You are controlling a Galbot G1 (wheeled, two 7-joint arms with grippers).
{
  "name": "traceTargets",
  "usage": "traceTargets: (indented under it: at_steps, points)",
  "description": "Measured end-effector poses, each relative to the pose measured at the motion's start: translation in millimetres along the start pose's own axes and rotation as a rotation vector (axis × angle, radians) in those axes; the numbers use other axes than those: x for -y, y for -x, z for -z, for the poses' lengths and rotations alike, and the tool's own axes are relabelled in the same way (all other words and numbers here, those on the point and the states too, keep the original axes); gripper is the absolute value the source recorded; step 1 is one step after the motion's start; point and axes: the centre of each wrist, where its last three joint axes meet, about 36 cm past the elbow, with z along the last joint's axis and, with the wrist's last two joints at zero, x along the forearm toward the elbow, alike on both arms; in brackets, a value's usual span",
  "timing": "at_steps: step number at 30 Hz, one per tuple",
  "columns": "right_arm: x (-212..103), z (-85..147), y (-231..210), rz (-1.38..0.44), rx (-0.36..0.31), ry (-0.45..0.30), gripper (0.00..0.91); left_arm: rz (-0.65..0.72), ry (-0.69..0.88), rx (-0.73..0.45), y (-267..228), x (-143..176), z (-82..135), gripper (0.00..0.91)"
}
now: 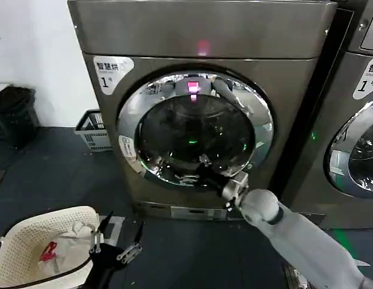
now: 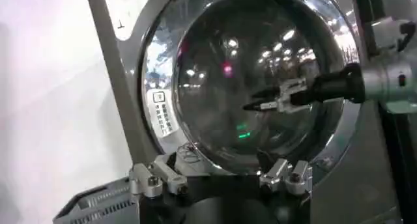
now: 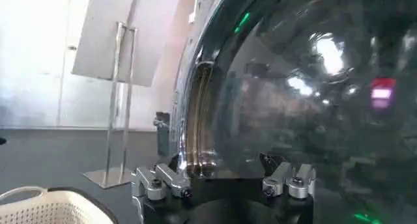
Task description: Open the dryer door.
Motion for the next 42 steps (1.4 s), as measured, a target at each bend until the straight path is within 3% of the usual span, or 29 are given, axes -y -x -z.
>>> traceTargets:
  at_steps: [17, 42]
  points:
    - [-2.1, -5.6, 61.3, 0.047, -0.01, -0.003, 0.907, 0.007, -0.003, 0.007, 1.0, -0.3, 0.2, 0.907]
    - [0.7, -5.5, 115.6, 0.067, -0.028, -0.014, 0.907, 0.016, -0.011, 0.01, 2.8, -0.5, -2.1, 0.907]
